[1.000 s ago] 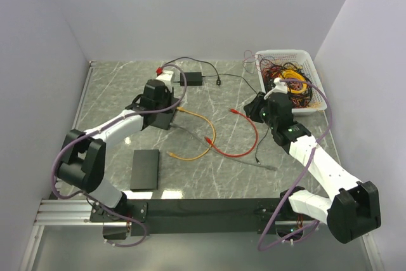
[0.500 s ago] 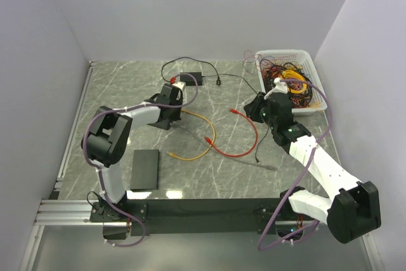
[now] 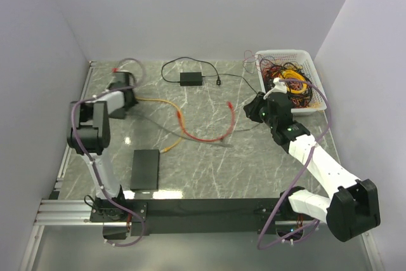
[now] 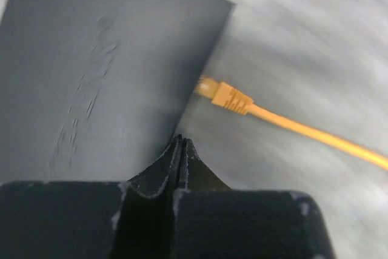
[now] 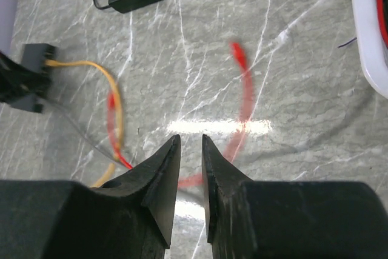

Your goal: Insert the plug into the switch port

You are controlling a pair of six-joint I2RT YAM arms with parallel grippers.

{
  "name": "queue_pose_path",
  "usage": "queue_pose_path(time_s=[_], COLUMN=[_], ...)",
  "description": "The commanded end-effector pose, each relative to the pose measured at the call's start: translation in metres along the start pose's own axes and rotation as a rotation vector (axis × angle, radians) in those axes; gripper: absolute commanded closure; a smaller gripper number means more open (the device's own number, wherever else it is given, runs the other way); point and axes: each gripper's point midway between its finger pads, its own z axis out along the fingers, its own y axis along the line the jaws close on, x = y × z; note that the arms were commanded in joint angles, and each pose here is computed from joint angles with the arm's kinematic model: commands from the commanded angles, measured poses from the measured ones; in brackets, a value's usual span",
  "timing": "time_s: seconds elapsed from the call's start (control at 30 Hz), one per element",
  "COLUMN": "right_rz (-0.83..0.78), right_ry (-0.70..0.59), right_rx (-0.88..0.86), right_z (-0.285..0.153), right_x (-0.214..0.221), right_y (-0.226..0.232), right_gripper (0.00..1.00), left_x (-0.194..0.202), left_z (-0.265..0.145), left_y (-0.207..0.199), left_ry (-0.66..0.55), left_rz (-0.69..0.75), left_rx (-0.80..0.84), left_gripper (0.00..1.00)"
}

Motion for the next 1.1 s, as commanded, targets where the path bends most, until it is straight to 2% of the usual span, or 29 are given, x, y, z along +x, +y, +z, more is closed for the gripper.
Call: queue_pose_path(time_s=[0.0,0.23,0.3,0.33,0.43,0.47,0.53,0.57,0.63,0.67,0.73,0.77,0.83,0.87,0.9,0.93,0.97,1.03,1.07], right_rz=[0.008,0.005,-0.009,-0.017,-0.050,-0.066,-0.138,-0.165,-0.251,-0.267,-0.291,-0.285,-0.282,-0.281,-0.299,-0.318,-0.324,-0.366,-0.370], right_ry=[0.002,-0.005,0.004,-0.003,0.021,0.020,0.036,0.034,0.094,0.078,0.130,0.114,0.195,0.180,0.218,0.248,0.224,0.291,0.271], right_rx=[-0.024,-0.030,-0.053,-0.111,-0.196,-0.217,-0.292,-0.316,-0.352,-0.349,-0.345,-0.363,-0.357,-0.380,-0.372,-0.383,-0.412,-0.376,-0.408], right_z=[0.006,0.005,0.004,0.002,0.001,0.001,-0.004,-0.005,-0.006,-0.005,0.003,0.004,0.015,0.018,0.030,0.032,0.035,0.059,0.061], right_x=[0.000,0.000,0.004,0.002,0.009,0.009,0.019,0.018,0.041,0.034,0.051,0.042,0.062,0.052,0.065,0.076,0.063,0.089,0.081], right_y=[0.003,0.003,0.005,0.016,0.033,0.040,0.063,0.075,0.098,0.109,0.121,0.135,0.143,0.161,0.165,0.176,0.198,0.204,0.228], right_gripper=[0.73,0.73,0.72,0.70,0.61,0.54,0.46,0.38,0.34,0.33,0.33,0.33,0.35,0.36,0.36,0.37,0.37,0.37,0.37], left_x=[-0.002,-0.034,-0.042,-0.051,-0.067,-0.071,-0.076,-0.082,-0.076,-0.083,-0.064,-0.067,-0.041,-0.038,-0.013,-0.012,-0.011,0.010,0.011], left_z=[0.021,-0.006,-0.023,-0.029,-0.058,-0.065,-0.087,-0.104,-0.120,-0.141,-0.152,-0.174,-0.177,-0.193,-0.185,-0.190,-0.199,-0.195,-0.199], left_y=[0.062,0.051,0.042,0.037,0.018,0.018,-0.002,-0.005,-0.016,-0.017,-0.026,-0.028,-0.032,-0.035,-0.032,-0.032,-0.029,-0.023,-0.022], left_ry=[0.023,-0.138,-0.185,-0.229,-0.305,-0.324,-0.360,-0.390,-0.402,-0.449,-0.450,-0.497,-0.498,-0.527,-0.496,-0.530,-0.561,-0.554,-0.571], left_rz=[-0.130,-0.166,-0.171,-0.171,-0.144,-0.153,-0.139,-0.153,-0.147,-0.173,-0.183,-0.229,-0.239,-0.261,-0.252,-0.258,-0.275,-0.279,-0.294], left_rx=[-0.161,-0.099,-0.052,-0.031,0.026,0.027,0.076,0.089,0.110,0.127,0.168,0.210,0.263,0.322,0.330,0.354,0.371,0.373,0.385], left_gripper=[1.00,0.99,0.84,0.62,0.38,0.36,0.32,0.31,0.29,0.29,0.28,0.27,0.22,0.20,0.19,0.18,0.17,0.17,0.17])
